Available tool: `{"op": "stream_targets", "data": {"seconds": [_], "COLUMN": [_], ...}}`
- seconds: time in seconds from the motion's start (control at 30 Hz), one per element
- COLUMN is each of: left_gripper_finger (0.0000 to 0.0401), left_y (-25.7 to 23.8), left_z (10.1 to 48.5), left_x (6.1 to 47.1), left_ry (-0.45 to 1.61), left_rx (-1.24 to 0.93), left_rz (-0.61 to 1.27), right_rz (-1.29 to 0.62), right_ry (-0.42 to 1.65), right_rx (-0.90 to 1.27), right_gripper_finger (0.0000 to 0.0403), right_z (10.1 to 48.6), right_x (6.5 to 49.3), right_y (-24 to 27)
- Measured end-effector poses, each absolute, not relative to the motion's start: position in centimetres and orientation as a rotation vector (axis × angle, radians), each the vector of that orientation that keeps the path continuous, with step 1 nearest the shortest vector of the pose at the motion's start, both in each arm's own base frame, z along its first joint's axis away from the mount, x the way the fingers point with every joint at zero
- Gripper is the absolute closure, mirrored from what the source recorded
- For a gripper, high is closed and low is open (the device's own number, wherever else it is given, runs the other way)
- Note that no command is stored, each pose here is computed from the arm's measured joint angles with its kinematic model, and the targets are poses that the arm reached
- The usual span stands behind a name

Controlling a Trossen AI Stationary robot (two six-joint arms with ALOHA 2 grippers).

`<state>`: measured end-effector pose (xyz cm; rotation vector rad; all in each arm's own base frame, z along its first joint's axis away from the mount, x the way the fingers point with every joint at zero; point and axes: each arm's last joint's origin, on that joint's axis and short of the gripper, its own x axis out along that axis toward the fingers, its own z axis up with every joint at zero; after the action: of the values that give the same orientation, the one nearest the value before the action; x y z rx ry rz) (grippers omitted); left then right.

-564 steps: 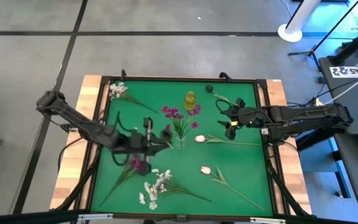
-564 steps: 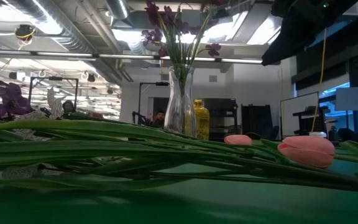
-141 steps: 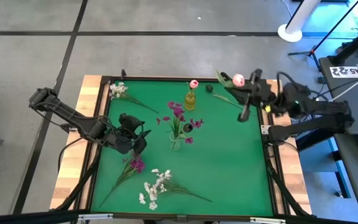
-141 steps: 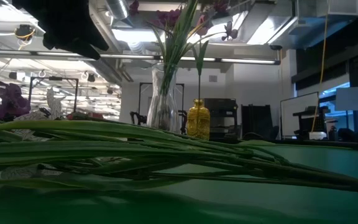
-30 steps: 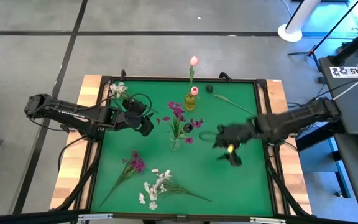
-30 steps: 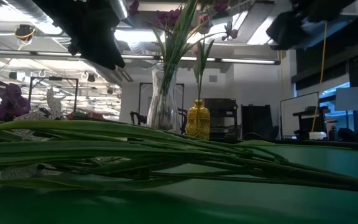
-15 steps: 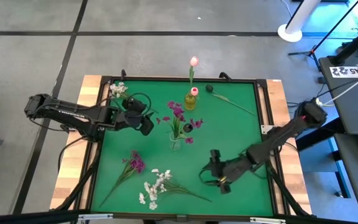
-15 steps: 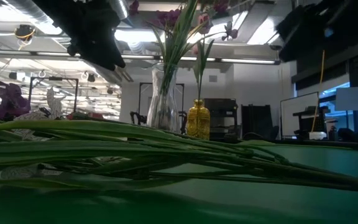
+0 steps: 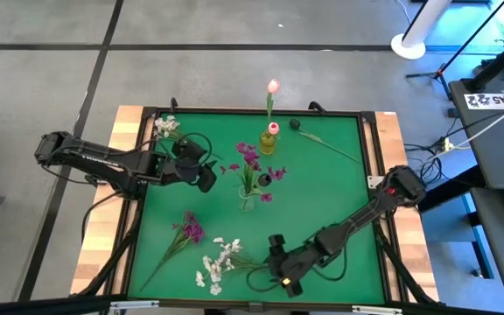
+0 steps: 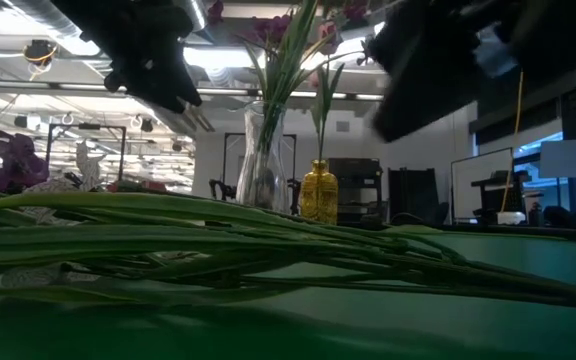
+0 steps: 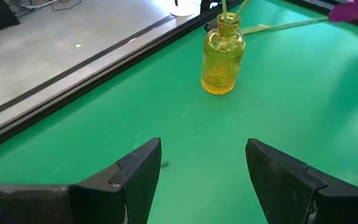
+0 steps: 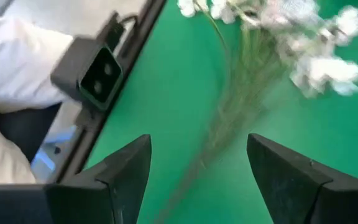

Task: Sort flowers into vase by color
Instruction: Put the bottom white flowers into the yellow vase

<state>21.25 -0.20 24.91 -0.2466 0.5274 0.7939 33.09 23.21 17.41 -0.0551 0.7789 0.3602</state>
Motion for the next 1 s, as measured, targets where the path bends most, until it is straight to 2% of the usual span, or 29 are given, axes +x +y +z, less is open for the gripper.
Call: {"op": "stream_targets", "data": {"seconds": [0.17, 0.37, 0.57, 0.7, 1.0], "left_gripper_finger": [0.0170, 0.0170, 0.0170, 0.0170, 0.0170], "left_y": [-0.3, -0.6, -0.9, -1.0, -1.0], "left_z": [24.8, 24.8, 24.8, 24.8, 24.8], "left_x": [21.3, 21.3, 21.3, 21.2, 21.2], "left_ry": [0.529, 0.534, 0.538, 0.541, 0.544], "left_rx": [-0.293, -0.312, -0.309, -0.307, -0.305], "left_rz": [0.778, 0.753, 0.738, 0.737, 0.738], "right_rz": [0.287, 0.178, 0.118, 0.148, 0.229], "right_ry": [0.841, 0.936, 0.977, 0.992, 1.002], "right_rx": [-0.089, -0.032, 0.021, 0.030, 0.020], "right_gripper_finger": [0.0137, 0.0137, 0.0155, 0.0207, 0.0371], "right_z": [15.1, 13.0, 12.7, 12.7, 13.0], "right_x": [35.0, 36.6, 37.0, 37.0, 37.0], "right_y": [24.0, 23.0, 21.8, 21.7, 21.9]}}
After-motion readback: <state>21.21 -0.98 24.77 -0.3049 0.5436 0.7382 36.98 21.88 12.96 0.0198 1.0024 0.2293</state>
